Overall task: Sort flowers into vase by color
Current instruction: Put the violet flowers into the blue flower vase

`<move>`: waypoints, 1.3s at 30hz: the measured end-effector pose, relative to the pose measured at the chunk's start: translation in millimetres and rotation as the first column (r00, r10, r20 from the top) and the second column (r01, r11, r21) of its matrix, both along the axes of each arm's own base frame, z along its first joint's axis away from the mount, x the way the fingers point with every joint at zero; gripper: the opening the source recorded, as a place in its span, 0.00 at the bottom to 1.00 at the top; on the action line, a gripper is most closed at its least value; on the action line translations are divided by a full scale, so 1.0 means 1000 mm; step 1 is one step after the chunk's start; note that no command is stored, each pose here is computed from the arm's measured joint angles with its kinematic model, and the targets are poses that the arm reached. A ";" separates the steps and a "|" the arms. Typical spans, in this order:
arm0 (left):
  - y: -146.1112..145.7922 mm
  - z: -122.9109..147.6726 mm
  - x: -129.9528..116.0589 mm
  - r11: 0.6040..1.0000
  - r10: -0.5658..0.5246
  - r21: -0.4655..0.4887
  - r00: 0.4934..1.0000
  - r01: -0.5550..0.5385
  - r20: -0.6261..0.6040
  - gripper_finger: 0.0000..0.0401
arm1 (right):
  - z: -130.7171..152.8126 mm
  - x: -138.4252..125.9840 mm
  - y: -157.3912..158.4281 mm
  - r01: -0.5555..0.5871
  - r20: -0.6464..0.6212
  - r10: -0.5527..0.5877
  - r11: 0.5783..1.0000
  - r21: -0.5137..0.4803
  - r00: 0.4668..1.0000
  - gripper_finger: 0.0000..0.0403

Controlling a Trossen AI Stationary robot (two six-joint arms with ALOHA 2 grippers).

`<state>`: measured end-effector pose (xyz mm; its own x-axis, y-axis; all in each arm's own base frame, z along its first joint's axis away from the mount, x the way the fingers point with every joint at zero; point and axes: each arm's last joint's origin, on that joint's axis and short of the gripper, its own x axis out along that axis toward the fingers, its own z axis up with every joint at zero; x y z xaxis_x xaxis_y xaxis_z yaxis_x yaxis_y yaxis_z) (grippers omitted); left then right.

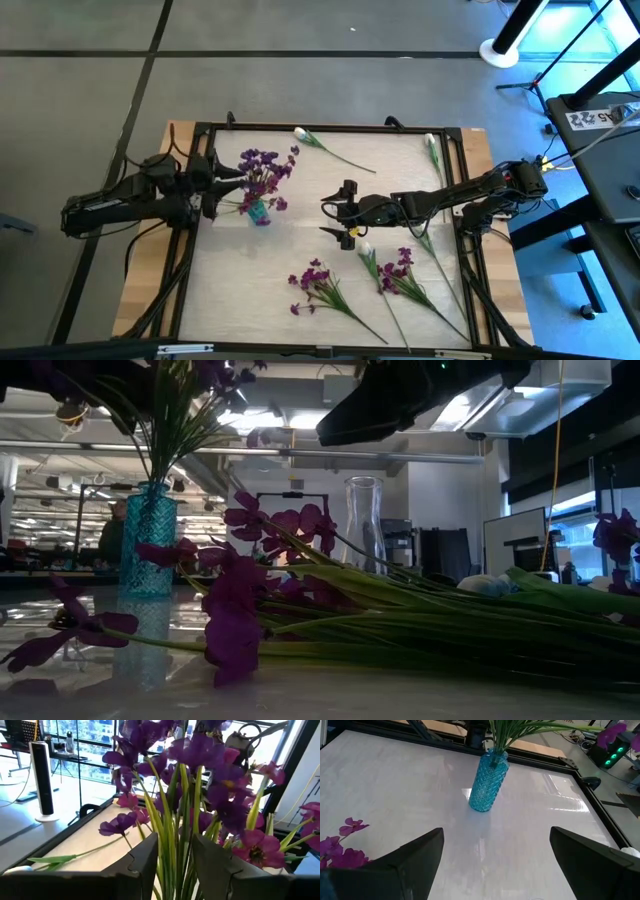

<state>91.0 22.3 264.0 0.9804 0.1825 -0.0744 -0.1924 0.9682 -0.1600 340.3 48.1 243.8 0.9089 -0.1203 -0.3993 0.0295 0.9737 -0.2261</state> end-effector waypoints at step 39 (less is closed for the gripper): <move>-0.001 0.076 -0.012 0.996 0.086 0.012 0.962 -0.092 0.258 0.31 | -0.004 -0.002 -0.001 0.015 -0.041 -0.015 1.000 0.006 0.999 0.90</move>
